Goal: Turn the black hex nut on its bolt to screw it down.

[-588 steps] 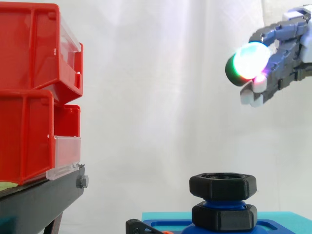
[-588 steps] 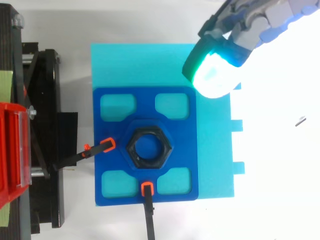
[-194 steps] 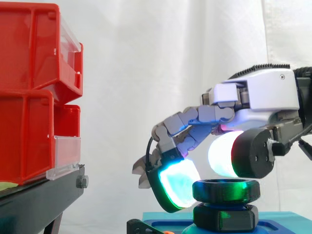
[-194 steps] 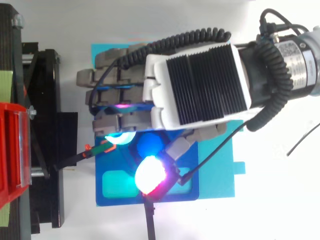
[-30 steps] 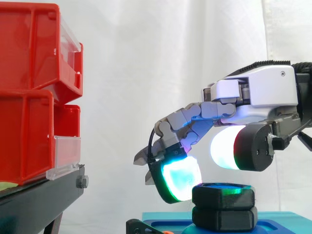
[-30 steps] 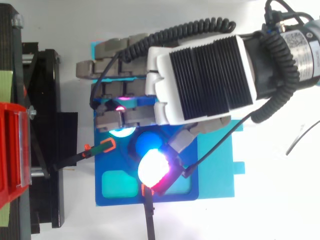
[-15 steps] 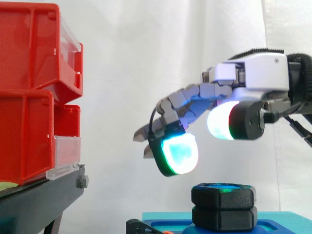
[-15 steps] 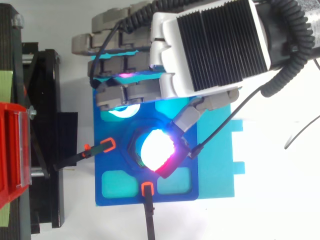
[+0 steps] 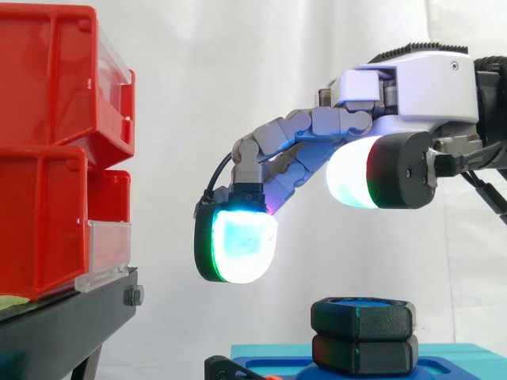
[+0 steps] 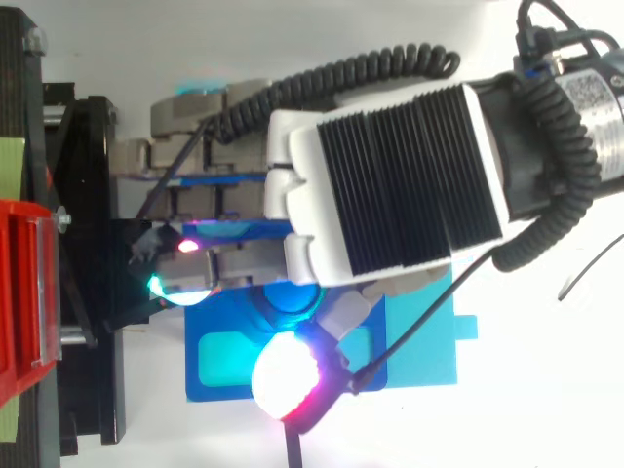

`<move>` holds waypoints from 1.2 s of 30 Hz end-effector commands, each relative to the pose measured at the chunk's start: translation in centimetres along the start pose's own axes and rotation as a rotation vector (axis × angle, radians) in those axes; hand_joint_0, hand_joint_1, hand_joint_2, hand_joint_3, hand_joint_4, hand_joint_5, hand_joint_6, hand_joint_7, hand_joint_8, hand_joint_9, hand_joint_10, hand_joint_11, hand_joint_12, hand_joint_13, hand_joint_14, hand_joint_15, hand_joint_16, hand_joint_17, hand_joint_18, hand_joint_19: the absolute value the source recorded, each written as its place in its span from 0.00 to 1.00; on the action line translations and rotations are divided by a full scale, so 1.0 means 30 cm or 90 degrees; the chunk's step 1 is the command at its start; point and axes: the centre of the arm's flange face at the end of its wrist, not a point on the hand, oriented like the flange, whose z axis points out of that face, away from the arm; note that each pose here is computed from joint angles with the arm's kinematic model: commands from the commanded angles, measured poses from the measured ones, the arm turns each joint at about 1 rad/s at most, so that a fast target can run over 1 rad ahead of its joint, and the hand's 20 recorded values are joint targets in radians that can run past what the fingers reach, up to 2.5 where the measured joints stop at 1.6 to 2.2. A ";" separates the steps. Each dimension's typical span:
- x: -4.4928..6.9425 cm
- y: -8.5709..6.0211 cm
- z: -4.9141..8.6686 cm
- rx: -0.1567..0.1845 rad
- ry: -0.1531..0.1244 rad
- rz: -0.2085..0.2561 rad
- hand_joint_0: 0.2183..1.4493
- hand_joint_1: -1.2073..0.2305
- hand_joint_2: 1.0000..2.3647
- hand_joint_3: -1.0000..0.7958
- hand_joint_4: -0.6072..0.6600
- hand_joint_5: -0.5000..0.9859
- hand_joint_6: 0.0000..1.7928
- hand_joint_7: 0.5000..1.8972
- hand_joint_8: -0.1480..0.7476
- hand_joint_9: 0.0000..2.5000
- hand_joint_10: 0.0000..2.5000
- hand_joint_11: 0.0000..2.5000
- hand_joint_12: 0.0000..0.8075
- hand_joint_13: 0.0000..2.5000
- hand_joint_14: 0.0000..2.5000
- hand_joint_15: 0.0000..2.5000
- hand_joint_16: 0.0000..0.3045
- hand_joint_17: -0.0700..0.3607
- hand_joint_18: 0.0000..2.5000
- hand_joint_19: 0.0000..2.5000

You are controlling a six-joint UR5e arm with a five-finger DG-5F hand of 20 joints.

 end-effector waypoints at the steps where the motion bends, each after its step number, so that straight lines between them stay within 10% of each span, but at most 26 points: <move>1: 0.007 0.032 0.011 0.001 0.009 0.002 0.23 0.71 0.00 0.28 0.62 0.30 0.28 0.38 0.43 0.30 0.00 0.01 0.44 0.18 0.00 0.00 0.17 0.43 0.18 0.11; 10: 0.102 0.076 -0.013 -0.007 0.056 0.014 0.23 0.70 0.00 0.28 0.61 0.30 0.28 0.42 0.42 0.31 0.00 0.02 0.43 0.18 0.00 0.00 0.17 0.43 0.17 0.11; 20: 0.104 0.072 -0.014 -0.006 0.056 0.014 0.23 0.70 0.00 0.28 0.59 0.33 0.28 0.72 0.44 0.32 0.00 0.02 0.43 0.18 0.00 0.00 0.17 0.43 0.17 0.11; 36: 0.103 0.042 -0.027 -0.001 0.055 0.013 0.17 0.49 0.00 0.28 0.63 0.31 0.28 0.69 0.45 0.28 0.00 0.02 0.47 0.16 0.00 0.00 0.19 0.47 0.15 0.11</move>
